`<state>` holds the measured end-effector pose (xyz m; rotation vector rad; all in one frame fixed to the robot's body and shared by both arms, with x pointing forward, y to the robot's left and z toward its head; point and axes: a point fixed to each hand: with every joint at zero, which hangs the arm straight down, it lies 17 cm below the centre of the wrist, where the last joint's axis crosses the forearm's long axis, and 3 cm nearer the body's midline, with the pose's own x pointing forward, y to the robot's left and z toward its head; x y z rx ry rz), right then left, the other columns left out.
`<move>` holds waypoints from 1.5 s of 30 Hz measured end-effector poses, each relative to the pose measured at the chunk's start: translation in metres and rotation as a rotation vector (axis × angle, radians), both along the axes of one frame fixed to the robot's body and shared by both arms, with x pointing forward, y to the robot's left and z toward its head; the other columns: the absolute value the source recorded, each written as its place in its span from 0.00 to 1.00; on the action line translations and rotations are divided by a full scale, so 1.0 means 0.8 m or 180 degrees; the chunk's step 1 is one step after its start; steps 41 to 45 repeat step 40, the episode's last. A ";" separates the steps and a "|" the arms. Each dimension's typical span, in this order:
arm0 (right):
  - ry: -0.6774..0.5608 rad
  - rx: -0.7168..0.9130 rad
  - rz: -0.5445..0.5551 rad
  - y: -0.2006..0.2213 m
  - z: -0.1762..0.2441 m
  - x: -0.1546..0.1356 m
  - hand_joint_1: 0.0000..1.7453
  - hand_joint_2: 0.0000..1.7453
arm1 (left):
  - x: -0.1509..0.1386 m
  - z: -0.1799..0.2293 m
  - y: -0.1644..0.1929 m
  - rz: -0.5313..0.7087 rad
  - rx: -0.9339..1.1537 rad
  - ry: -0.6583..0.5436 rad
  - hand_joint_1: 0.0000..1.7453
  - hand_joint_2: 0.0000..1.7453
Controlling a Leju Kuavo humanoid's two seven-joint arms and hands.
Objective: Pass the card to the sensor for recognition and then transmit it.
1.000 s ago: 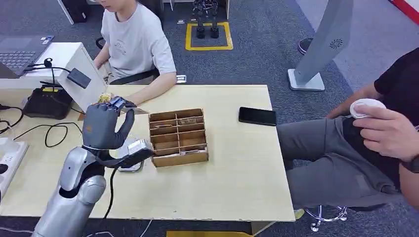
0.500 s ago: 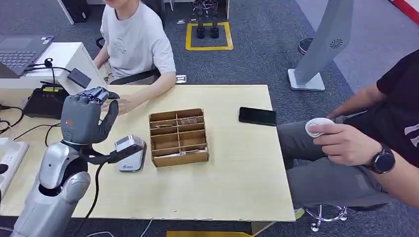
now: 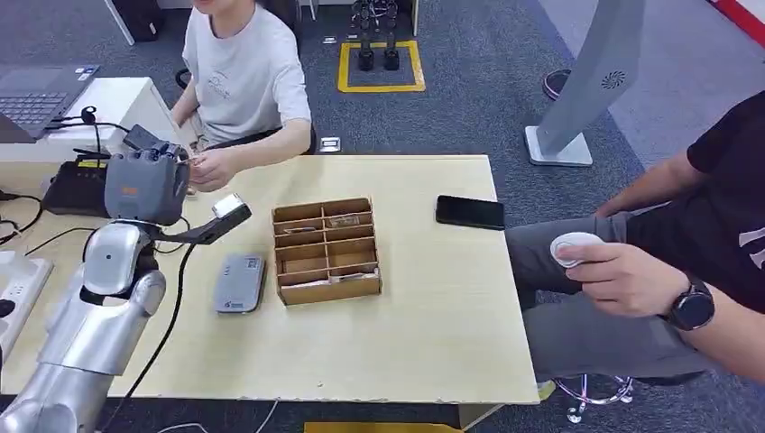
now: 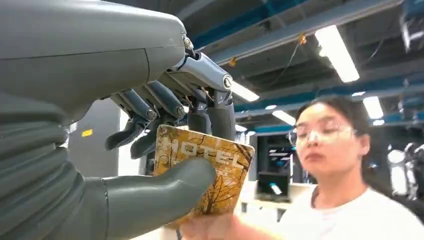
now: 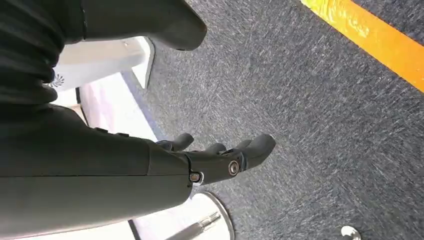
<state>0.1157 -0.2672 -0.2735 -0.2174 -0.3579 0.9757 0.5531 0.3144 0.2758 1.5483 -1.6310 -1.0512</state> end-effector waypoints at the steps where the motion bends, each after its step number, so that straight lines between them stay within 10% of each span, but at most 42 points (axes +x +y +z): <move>1: -0.0002 0.0000 0.0001 0.000 0.000 0.000 0.00 1.00 | 0.002 -0.002 0.003 0.0020 0.0000 0.0013 0.90 1.00; 4: -0.0007 -0.0004 0.0004 0.000 0.000 0.001 0.00 1.00 | 0.006 -0.009 0.010 0.0066 -0.0011 0.0048 0.85 1.00; 8: -0.0017 0.0007 0.0008 0.001 0.000 0.002 0.00 1.00 | 0.009 -0.020 0.013 0.0087 -0.0026 0.0108 0.00 1.00; 21: -0.0028 0.0004 -0.0087 -0.002 -0.001 -0.005 0.00 1.00 | -0.048 -0.058 0.076 0.0201 -0.0569 -0.0164 0.00 1.00; 35: 0.0008 0.0000 -0.0319 -0.010 -0.005 -0.036 0.00 1.00 | -0.266 -0.075 0.263 0.0863 -0.1721 -0.1099 0.00 1.00; 45: 0.0006 0.0000 -0.0328 -0.011 -0.005 -0.035 0.00 1.00 | -0.289 -0.075 0.279 0.1024 -0.1735 -0.1174 0.00 1.00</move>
